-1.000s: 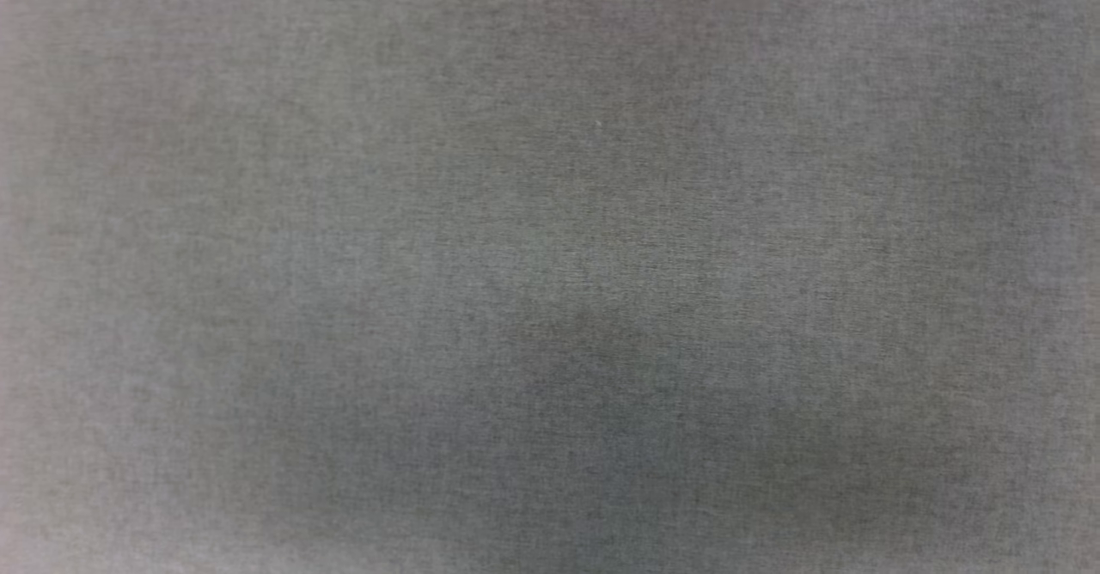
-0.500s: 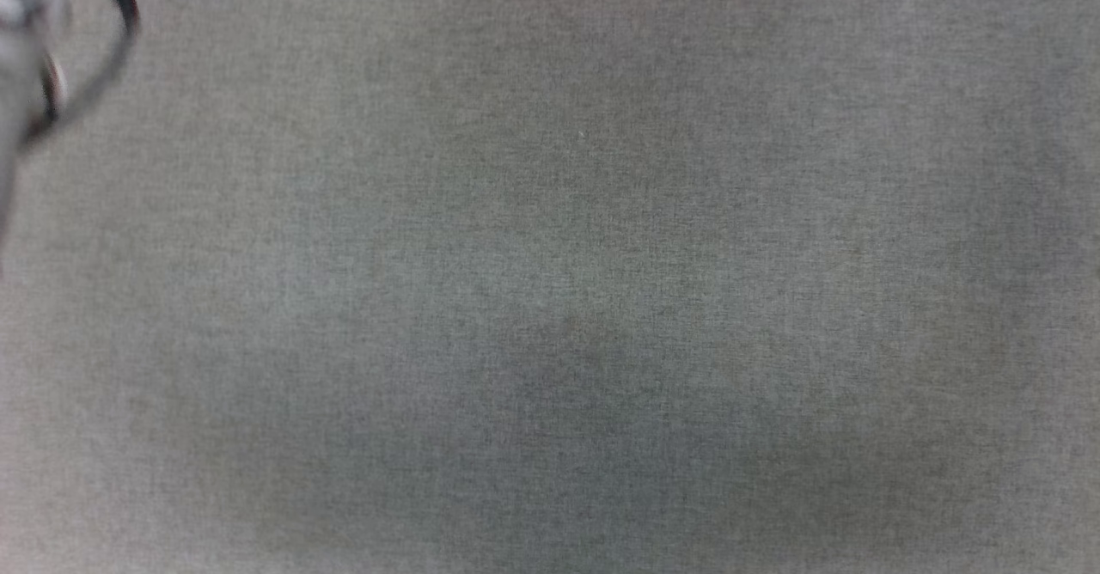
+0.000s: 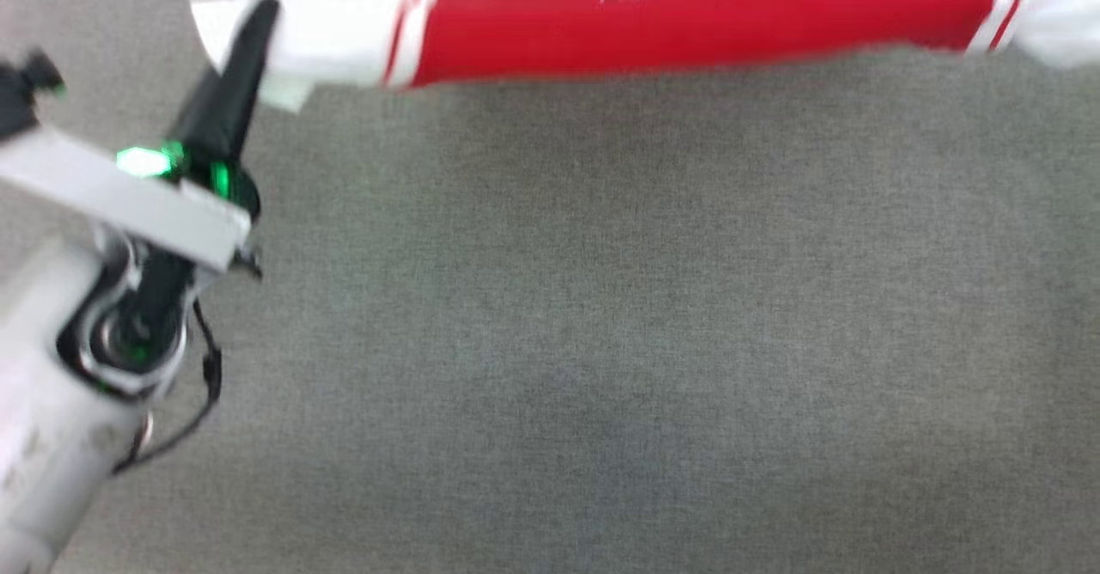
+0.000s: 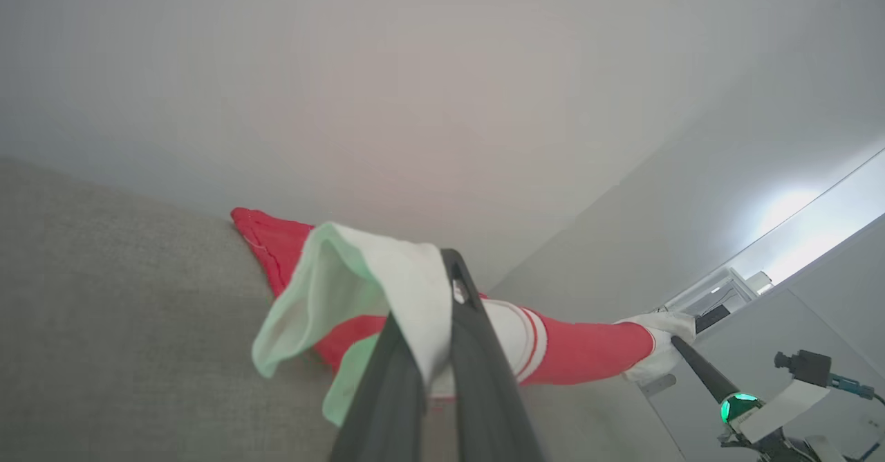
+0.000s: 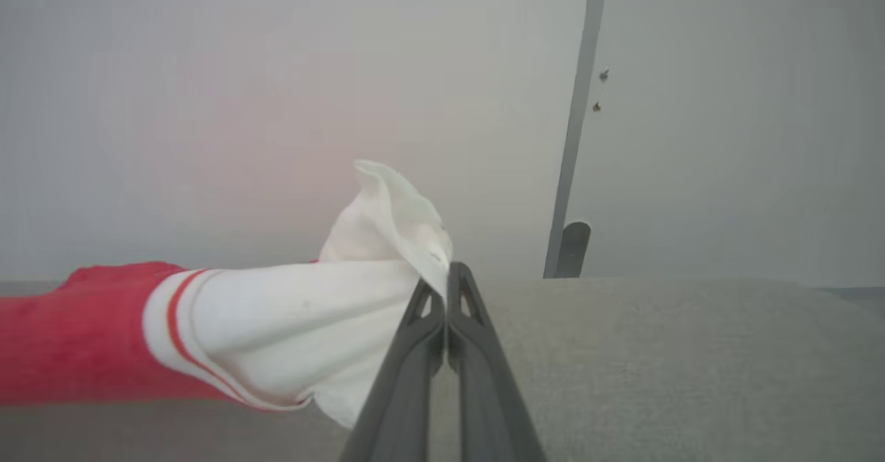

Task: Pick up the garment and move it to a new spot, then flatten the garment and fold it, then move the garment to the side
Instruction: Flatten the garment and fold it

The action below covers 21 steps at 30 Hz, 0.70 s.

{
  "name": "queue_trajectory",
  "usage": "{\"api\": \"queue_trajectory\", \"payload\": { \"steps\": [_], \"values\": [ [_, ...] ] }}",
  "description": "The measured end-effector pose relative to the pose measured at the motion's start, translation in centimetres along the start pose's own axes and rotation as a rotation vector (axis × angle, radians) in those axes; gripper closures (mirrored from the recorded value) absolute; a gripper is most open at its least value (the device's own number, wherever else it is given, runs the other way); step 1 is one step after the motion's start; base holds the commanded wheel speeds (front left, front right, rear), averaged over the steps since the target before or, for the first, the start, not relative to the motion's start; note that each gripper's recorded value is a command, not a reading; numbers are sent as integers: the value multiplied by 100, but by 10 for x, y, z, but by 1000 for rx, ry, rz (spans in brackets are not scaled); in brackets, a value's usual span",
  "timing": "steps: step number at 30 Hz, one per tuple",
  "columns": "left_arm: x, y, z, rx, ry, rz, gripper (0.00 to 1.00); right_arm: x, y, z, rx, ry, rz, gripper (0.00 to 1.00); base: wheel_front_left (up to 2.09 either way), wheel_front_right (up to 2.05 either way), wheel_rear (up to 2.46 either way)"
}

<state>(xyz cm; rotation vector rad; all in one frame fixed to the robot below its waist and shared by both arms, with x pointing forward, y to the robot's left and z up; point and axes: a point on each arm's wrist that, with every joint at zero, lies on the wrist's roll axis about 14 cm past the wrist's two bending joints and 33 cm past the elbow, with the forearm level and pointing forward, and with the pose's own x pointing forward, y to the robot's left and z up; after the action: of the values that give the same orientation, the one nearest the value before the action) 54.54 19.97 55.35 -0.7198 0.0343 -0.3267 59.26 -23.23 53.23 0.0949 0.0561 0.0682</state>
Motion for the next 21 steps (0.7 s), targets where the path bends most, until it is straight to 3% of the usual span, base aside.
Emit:
{"api": "queue_trajectory", "payload": {
  "steps": [11, 21],
  "values": [
    [-62, 11, -32, -52, 69, 69, 100, -102, 15, -34, 4, 223, 72, 100, 0, 0, 0],
    [-107, 10, -71, -83, 187, 95, 100, -160, 18, -49, 7, 371, 87, 100, 0, 0, 0]
  ]
}}
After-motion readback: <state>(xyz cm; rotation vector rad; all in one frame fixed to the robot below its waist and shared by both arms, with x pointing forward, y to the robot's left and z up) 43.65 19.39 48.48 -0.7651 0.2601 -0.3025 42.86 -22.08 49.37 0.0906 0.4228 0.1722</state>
